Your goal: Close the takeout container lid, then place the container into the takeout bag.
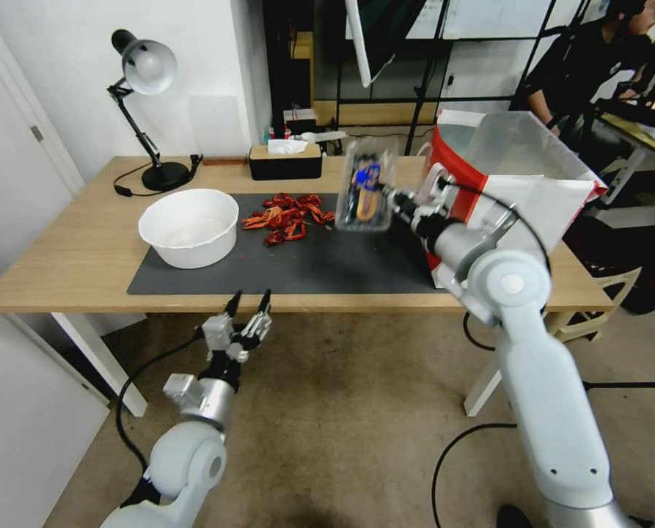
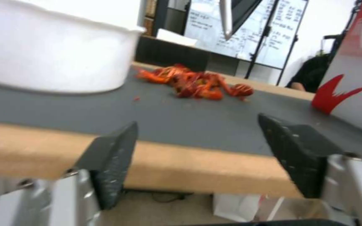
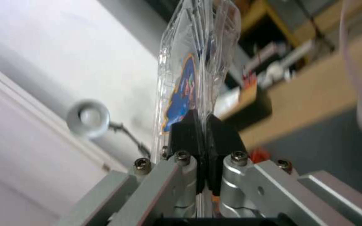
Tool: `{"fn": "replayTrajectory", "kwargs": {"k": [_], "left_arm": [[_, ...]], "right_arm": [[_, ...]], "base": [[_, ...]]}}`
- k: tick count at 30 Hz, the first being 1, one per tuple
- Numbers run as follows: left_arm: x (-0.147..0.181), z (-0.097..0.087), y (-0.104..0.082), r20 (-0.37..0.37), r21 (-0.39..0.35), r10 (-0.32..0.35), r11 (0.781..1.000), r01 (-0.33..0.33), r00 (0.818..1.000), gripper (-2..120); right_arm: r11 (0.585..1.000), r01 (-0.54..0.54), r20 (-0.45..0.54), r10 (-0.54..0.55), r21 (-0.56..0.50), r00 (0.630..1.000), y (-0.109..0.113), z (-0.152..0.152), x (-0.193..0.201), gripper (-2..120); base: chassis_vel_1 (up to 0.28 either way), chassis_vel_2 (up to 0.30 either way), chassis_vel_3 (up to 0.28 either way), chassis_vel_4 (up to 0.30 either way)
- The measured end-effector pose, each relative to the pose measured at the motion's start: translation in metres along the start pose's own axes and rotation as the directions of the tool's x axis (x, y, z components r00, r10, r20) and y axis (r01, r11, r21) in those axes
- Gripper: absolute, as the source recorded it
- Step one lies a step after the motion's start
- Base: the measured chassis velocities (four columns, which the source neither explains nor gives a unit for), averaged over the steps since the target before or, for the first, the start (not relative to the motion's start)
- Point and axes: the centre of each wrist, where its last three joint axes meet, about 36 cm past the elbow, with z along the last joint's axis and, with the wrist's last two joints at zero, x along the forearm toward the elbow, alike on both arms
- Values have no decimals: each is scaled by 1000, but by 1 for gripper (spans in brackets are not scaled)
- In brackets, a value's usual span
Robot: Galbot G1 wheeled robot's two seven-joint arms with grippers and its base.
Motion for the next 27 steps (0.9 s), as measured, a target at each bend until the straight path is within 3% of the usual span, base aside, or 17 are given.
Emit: {"fn": "replayTrajectory", "kwargs": {"k": [2,4,5,10,13,17,27], "left_arm": [[1,0,1,0,0,-2,1000,2,1000,79],[6,3,5,9,-14,-11,1000,12,1000,91],[14,7,10,23,-40,-20,999,21,1000,98],[26,9,12,29,-56,-34,998,36,999,100],[37,14,13,39,-70,-43,996,46,998,100],[43,21,12,34,-68,-50,996,53,998,100],[40,24,10,36,-63,-46,997,48,998,100]], "right_arm": [[1000,1,6,-1,4,1000,0,-2,0,0],[999,4,49,-6,33,999,2,-12,0,0],[998,-3,118,-5,67,993,0,-30,0,0],[989,-59,231,25,139,973,-6,-63,0,0],[956,-150,314,66,252,947,-19,-82,-3,0],[925,-213,367,89,314,926,-28,-94,-1,0],[854,-334,405,163,399,900,-42,-97,10,0]], "base": [[0,0,0,0],[0,0,0,0],[0,0,0,0],[0,0,0,0],[0,0,0,0],[0,0,0,0],[0,0,0,0]]}}
